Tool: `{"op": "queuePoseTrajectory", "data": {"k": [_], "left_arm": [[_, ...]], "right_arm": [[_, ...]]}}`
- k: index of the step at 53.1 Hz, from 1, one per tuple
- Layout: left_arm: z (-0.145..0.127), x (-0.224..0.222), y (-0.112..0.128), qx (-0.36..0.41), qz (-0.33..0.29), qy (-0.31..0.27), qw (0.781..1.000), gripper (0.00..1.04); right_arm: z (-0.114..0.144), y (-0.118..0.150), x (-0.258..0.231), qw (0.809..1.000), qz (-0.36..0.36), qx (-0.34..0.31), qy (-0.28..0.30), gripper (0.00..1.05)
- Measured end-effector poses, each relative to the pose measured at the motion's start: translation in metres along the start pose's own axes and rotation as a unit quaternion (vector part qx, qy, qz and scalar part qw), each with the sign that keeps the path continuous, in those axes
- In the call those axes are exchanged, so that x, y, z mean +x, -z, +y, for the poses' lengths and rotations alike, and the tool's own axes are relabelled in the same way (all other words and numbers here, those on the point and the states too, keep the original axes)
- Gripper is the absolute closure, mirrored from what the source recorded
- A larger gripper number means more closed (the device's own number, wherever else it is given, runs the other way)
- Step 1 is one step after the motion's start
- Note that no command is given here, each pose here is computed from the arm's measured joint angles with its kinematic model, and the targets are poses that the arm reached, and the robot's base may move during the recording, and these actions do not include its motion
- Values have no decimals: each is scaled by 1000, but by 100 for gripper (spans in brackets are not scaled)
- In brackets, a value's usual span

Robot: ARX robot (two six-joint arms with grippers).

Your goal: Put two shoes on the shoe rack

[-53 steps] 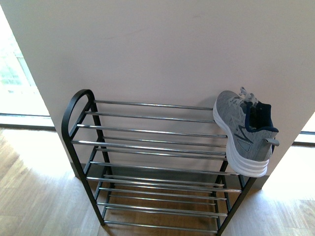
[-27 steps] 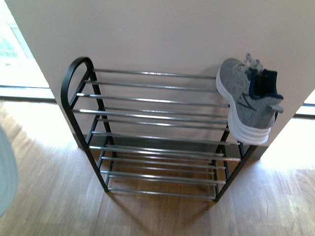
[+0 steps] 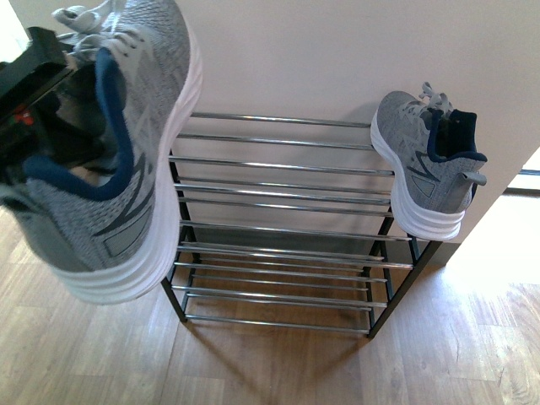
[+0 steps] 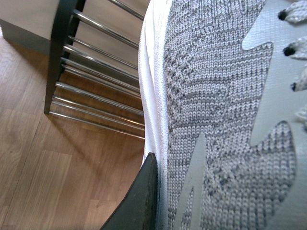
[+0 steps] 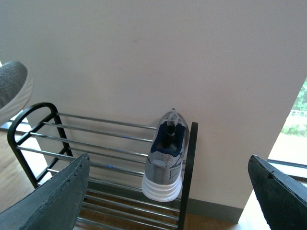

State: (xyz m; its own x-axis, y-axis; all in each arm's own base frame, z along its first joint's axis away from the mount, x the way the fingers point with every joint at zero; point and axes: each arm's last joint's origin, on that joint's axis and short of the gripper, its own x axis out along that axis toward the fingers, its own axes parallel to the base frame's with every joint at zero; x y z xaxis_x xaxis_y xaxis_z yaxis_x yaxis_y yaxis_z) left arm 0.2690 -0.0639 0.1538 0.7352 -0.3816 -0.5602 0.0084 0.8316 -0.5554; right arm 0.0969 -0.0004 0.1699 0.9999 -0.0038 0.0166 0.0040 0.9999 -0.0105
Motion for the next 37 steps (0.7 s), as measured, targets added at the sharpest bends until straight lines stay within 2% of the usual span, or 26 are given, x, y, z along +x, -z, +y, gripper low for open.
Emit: {"op": "queuePoseTrajectory", "data": {"k": [12, 22, 37], "left_arm": [[-4, 63, -29, 31, 58, 37, 997, 93], [-4, 99, -35, 38, 86, 55, 994, 93], [-24, 147, -39, 27, 96, 74, 992, 93]], "right_arm": [[0, 0, 0, 1000, 0, 0, 0, 9], [0, 0, 0, 1000, 0, 0, 0, 9], [0, 0, 0, 1000, 0, 0, 0, 9]]}}
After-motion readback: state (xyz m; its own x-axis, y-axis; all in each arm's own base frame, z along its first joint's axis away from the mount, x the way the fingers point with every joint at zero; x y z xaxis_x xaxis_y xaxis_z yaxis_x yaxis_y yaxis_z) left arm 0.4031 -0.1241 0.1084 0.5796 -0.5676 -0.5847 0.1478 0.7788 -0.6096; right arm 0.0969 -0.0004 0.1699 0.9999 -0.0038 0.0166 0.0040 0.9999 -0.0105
